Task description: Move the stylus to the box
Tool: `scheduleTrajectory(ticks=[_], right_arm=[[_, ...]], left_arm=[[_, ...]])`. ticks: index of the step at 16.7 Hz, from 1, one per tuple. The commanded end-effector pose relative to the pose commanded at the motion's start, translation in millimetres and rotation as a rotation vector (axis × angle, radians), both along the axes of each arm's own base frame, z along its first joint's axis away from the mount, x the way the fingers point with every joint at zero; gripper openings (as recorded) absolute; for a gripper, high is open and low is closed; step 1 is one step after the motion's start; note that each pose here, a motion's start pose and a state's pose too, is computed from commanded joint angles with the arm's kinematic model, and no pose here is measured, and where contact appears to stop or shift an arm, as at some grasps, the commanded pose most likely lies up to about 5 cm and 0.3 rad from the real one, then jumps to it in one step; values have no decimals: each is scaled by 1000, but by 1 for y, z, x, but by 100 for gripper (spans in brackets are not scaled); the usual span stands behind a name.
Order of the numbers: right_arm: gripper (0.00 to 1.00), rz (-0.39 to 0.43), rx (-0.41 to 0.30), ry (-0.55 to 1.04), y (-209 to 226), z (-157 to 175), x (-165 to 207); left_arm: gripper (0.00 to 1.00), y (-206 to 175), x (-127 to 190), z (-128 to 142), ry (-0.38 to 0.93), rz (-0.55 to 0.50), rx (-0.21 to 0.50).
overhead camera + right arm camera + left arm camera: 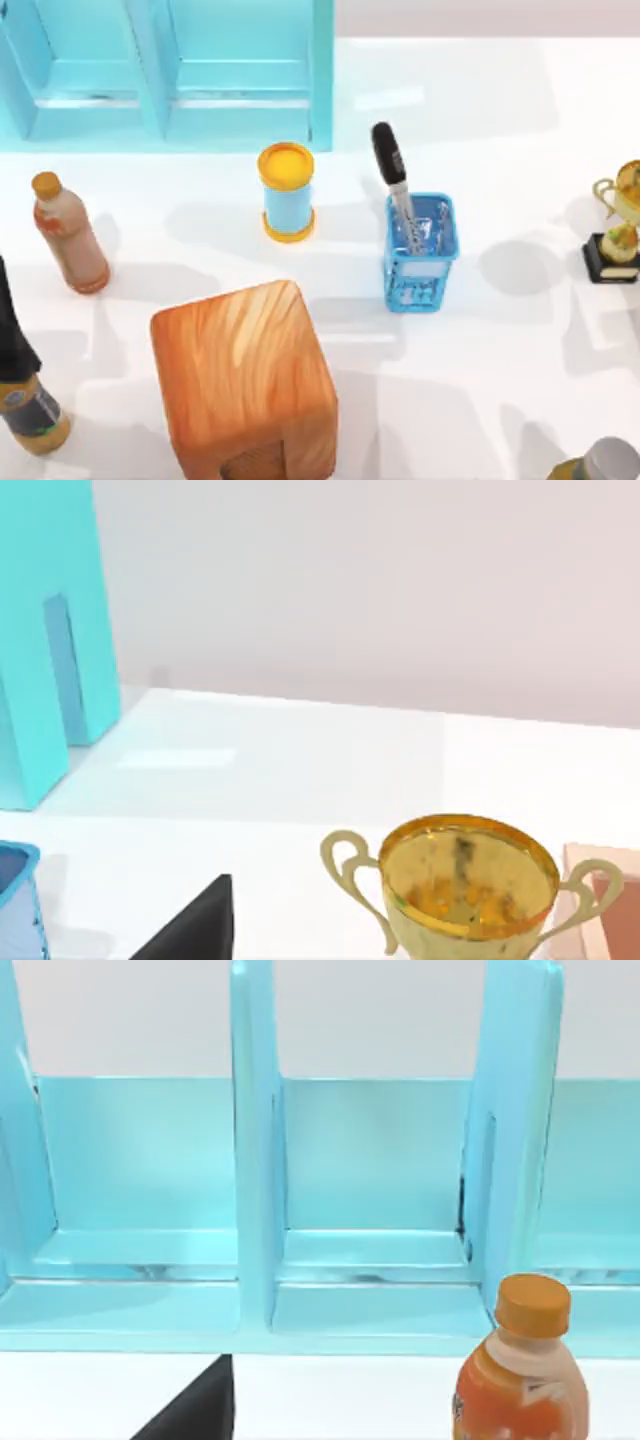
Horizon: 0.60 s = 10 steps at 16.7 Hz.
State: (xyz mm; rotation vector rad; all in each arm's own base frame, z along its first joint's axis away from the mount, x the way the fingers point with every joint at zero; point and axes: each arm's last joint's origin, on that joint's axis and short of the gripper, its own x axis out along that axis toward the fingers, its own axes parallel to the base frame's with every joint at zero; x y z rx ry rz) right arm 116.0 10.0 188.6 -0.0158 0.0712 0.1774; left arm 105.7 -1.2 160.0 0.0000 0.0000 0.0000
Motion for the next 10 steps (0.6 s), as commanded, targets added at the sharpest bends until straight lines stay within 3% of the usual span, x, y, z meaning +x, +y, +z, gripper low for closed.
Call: scheduleTrajectory(ticks=[5,10], right_arm=[[100,241,-35,203,22,25,47],[100,473,-62,453,57,6,118]], left_arm=[[100,0,0,0,0,0,0],[100,0,0,0,0,0,0]])
